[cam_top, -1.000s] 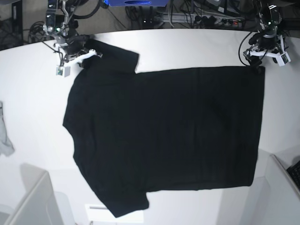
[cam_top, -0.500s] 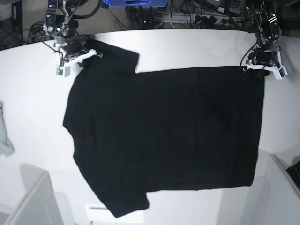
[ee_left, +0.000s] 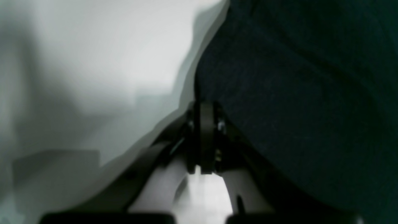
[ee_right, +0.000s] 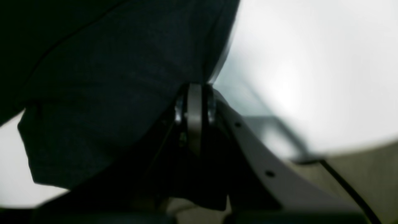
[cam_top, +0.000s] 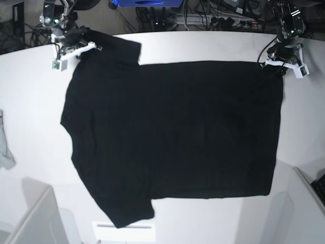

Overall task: Fold the T-shirt properly
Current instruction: 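Lift the shoulder corners and drag the shirt toward the robot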

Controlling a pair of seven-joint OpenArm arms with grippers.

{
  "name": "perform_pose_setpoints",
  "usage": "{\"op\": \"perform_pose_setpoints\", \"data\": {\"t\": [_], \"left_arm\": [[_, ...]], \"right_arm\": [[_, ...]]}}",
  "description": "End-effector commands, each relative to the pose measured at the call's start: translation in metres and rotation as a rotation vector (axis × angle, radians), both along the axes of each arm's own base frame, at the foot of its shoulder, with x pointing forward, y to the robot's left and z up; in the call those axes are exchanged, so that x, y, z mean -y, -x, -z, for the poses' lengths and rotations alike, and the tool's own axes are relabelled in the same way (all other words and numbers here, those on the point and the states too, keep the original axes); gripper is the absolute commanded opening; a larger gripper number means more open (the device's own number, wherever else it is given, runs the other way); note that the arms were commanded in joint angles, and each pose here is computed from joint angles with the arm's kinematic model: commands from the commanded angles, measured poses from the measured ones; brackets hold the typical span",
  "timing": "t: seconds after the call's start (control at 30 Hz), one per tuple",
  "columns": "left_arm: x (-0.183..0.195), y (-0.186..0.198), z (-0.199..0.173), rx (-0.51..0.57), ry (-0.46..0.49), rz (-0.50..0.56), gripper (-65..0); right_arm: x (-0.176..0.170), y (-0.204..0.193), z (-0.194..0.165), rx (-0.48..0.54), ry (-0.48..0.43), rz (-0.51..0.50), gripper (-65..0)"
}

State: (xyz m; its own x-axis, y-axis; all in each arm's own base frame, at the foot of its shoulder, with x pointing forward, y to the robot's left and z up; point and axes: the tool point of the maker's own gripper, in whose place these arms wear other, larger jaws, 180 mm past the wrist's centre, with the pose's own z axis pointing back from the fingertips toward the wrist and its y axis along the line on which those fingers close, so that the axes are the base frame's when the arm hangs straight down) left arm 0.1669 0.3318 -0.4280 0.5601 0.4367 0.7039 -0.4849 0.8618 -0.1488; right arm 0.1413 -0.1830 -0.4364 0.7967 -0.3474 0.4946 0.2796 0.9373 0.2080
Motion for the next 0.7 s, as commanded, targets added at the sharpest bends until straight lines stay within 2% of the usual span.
{"op": "perform_pose_setpoints", "data": {"t": [0.0,0.27,0.43,0.67], "left_arm": [[0.000,0.010,0.002,-0.041,-0.005,0.012,-65.0],[0.010,0.027,-0.014,-0.049,-0.027,0.061,-65.0],[0.013,0.037,-0.014,-0.067,-0.027,0.068,-65.0],[0.021,0.023,-0.032,-0.015,-0.031,0.094,-65.0]], "right_arm": [[0.007,-0.001,-0.009,0.027,0.024,0.003,-65.0],[0.004,0.021,-0.007,-0.016,0.022,0.000,-65.0],[0.003,0.022,-0.007,-0.016,0.021,-0.001,-65.0],[-0.001,-0.006,-0.042,0.104,0.033,-0.021,-65.0]]}}
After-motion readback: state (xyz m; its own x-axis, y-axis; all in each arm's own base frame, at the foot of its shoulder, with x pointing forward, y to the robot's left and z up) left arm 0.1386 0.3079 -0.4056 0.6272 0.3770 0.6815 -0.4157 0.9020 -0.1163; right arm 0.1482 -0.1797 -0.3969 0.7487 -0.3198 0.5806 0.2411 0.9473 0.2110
